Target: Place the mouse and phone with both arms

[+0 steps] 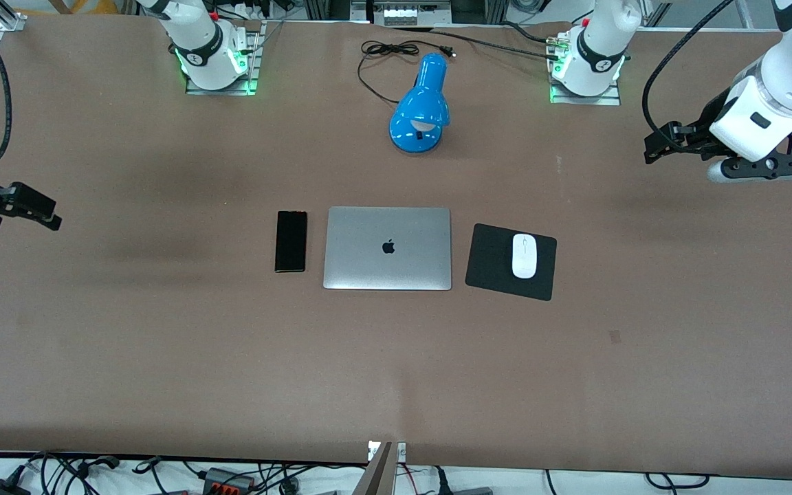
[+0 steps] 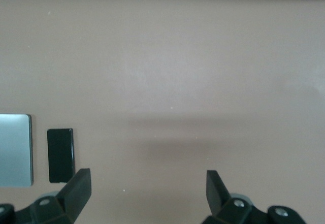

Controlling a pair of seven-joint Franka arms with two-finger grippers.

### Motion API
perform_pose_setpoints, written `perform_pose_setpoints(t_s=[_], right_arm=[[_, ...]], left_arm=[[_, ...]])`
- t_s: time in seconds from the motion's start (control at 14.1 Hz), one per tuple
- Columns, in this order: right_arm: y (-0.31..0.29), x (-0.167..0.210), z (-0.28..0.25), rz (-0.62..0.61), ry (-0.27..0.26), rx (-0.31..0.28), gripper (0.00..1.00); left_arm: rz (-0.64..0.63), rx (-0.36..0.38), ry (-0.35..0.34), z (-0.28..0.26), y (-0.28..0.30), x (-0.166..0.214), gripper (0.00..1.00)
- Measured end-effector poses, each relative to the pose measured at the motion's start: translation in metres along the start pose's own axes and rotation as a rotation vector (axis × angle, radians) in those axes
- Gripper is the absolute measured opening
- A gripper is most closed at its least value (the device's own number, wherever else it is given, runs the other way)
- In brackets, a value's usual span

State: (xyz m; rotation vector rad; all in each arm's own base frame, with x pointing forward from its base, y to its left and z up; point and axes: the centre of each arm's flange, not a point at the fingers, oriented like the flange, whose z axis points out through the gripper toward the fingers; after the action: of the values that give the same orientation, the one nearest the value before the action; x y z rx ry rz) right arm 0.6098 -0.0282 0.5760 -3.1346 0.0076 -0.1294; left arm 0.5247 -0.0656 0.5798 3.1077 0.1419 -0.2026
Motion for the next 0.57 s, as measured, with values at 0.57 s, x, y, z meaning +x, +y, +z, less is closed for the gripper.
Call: perform_pose_setpoints(t_s=[0.57], right_arm=[[0.002,-0.030,0.003,0.004,-0.045,0.002,1.00]], left_arm=[[0.024,0.005,-0.002,0.001,0.013,-0.003,1.00]])
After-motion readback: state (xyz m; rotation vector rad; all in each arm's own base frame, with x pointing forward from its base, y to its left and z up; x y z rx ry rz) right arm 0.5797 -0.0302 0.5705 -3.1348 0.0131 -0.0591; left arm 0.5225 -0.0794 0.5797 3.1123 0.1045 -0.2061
